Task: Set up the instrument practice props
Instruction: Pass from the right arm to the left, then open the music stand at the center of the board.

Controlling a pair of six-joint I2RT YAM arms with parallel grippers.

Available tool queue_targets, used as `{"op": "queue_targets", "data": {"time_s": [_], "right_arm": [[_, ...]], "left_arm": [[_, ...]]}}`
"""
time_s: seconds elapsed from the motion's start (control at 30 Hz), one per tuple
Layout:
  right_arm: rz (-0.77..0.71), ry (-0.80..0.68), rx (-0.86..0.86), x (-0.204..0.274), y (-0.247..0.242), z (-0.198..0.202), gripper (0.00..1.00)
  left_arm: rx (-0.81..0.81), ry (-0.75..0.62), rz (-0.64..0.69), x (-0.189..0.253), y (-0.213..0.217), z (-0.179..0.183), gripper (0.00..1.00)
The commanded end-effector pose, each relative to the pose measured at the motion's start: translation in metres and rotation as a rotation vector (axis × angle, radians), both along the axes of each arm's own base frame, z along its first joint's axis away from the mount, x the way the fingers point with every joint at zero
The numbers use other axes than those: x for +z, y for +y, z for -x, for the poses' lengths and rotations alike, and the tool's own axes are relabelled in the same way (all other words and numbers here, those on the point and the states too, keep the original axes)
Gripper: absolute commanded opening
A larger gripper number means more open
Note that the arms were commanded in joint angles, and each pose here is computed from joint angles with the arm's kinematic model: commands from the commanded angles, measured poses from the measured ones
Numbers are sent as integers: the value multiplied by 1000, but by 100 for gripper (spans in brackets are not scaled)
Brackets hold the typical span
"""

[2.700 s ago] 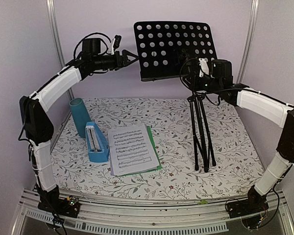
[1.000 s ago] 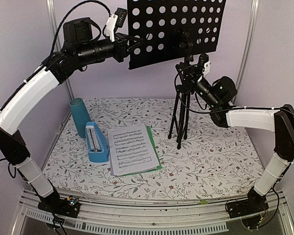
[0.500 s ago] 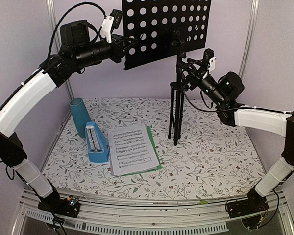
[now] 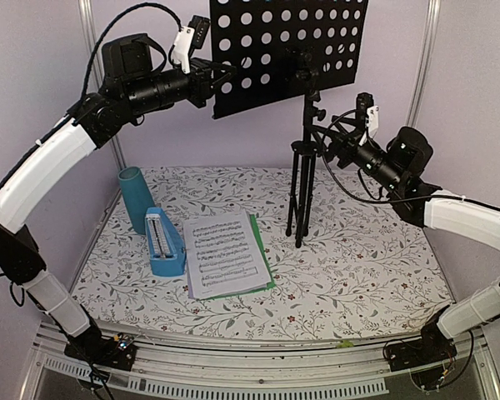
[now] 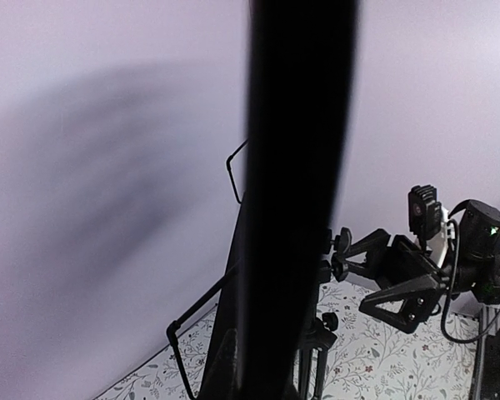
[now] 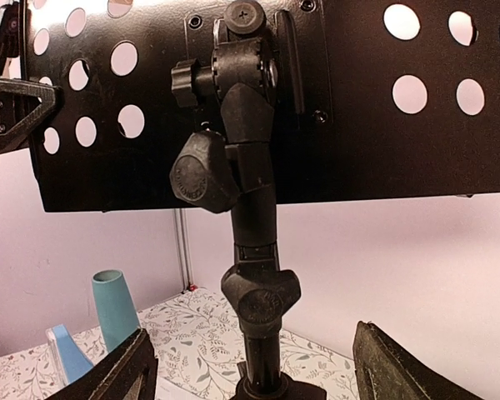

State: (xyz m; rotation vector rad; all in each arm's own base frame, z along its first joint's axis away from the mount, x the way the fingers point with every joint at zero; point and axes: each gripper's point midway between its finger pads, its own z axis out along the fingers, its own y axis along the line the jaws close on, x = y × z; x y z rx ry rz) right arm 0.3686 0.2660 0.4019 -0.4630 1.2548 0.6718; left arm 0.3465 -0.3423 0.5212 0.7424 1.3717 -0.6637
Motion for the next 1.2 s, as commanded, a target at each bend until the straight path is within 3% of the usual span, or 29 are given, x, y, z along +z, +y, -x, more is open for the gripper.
{"op": "queue_targets", "data": {"time_s": [0.0, 0.33, 0.57, 1.17], "right_arm": [[33, 109, -33, -23, -15, 11, 83], [43, 269, -116, -102, -49, 36, 79], [55, 240, -186, -151, -57, 25, 80], [75, 152, -294, -170, -33, -47, 79]], "left_arm": [[-36, -123, 87, 43, 5, 19, 0], [-57, -121, 96, 45, 4, 24, 0], [-82, -134, 100, 50, 1, 30, 0], [-116, -146, 89, 52, -6, 35, 0]]}}
